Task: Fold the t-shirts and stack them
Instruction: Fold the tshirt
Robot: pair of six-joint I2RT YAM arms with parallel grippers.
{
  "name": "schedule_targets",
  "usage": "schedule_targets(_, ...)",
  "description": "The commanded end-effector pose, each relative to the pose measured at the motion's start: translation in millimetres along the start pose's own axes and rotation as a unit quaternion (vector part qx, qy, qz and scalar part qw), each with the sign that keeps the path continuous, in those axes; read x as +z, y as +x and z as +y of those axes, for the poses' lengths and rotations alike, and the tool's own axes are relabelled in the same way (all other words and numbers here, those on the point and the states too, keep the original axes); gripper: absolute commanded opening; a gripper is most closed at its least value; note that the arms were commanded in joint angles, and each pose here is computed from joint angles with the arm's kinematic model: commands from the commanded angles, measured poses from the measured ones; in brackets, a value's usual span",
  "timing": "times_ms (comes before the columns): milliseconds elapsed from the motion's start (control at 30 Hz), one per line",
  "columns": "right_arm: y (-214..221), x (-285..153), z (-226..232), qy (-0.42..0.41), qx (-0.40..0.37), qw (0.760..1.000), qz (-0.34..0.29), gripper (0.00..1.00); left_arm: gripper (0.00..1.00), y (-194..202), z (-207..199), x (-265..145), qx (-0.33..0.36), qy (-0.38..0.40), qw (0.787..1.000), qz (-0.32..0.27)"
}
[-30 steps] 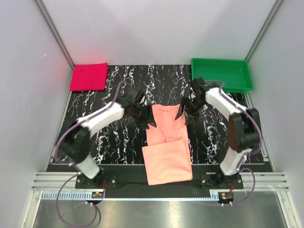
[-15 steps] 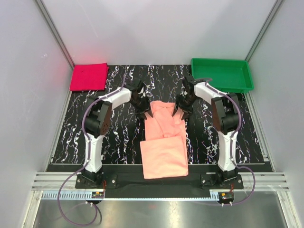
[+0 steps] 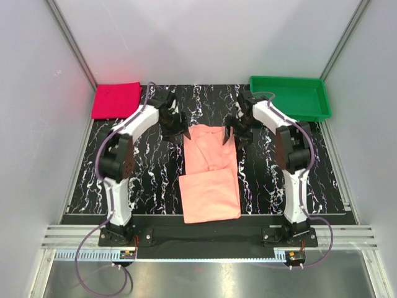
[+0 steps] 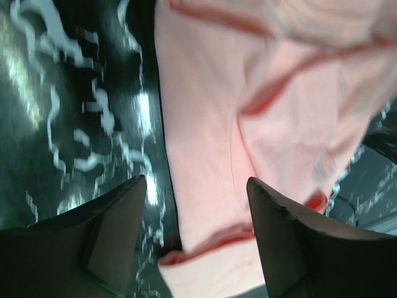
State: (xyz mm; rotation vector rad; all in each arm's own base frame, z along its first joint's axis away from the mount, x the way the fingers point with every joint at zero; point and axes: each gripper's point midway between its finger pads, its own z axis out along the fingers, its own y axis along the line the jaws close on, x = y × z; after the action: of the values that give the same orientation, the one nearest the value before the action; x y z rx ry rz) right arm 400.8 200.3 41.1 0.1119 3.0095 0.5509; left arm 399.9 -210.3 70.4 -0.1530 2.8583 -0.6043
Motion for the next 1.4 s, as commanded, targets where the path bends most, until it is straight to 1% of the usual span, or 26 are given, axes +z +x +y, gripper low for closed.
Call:
schedule_targets(0,32,-42,7,-0.019,-0.048,0.999,-0.007,0.80,0.72,8,-21,-76,0.043,0.025,0.997,-0.064)
schedule_targets(33,53,-35,3,-0.031,-0.044,0.998,0.020,0.78,0.71,30,-9,-67,0.033,0.018,0.999,-0.039)
schedule_targets(67,59,-42,8,-0.041,-0.053,0.998,0.014,0.77,0.66,38,-7,-67,0.032,0.025,0.999,-0.035)
schedule_targets(100,63,-42,9,-0.048,-0.056,0.997,0.012,0.71,0.63,50,-8,-72,0.025,0.039,0.998,-0.030)
schedule_targets(133,76,-37,7,-0.054,-0.050,0.997,0.027,0.70,0.59,73,6,-60,0.012,0.031,0.999,-0.004)
schedule_targets(200,84,-39,19,-0.080,-0.066,0.994,0.020,0.67,0.53,91,12,-54,0.001,0.038,0.999,0.005)
schedule_targets(233,94,-34,18,-0.084,-0.064,0.994,0.031,0.66,0.53,98,13,-55,0.001,0.044,0.999,0.005)
schedule_targets(267,100,-32,23,-0.087,-0.071,0.993,0.036,0.66,0.53,116,20,-46,-0.006,0.043,0.999,0.023)
schedule_targets(400,109,-21,22,-0.084,-0.079,0.992,0.048,0.66,0.57,146,23,-32,0.002,0.039,0.998,0.051)
schedule_targets(467,114,-15,19,-0.082,-0.081,0.992,0.057,0.67,0.57,152,21,-27,0.010,0.038,0.998,0.054)
schedule_targets(500,116,-13,17,-0.082,-0.086,0.991,0.061,0.66,0.57,158,25,-23,0.002,0.032,0.998,0.059)
schedule_targets(600,116,-9,15,-0.082,-0.090,0.991,0.064,0.65,0.56,165,31,-18,-0.003,0.022,0.998,0.059)
schedule_targets(733,118,-4,13,-0.081,-0.090,0.990,0.073,0.61,0.54,164,31,-9,-0.011,0.027,0.998,0.062)
schedule_targets(933,119,0,13,-0.078,-0.093,0.990,0.077,0.61,0.53,160,37,1,-0.013,0.008,0.998,0.062)
schedule_targets(1033,123,1,11,-0.076,-0.091,0.989,0.085,0.59,0.52,160,39,6,-0.015,0.004,0.998,0.068)
schedule_targets(1100,125,1,12,-0.080,-0.092,0.989,0.087,0.58,0.50,160,36,7,-0.018,0.011,0.997,0.070)
schedule_targets(1167,127,2,12,-0.080,-0.093,0.989,0.087,0.55,0.48,157,33,8,-0.019,0.018,0.997,0.066)
schedule_targets(1200,127,1,14,-0.086,-0.093,0.988,0.087,0.53,0.44,156,32,8,-0.020,0.019,0.997,0.065)
schedule_targets(1300,127,0,19,-0.097,-0.093,0.987,0.088,0.47,0.40,152,29,5,-0.017,0.022,0.998,0.056)
schedule_targets(1333,127,0,21,-0.099,-0.091,0.987,0.089,0.46,0.37,150,27,4,-0.017,0.024,0.998,0.053)
schedule_targets(1367,127,-1,21,-0.101,-0.090,0.987,0.090,0.41,0.34,149,26,2,-0.016,0.026,0.998,0.050)
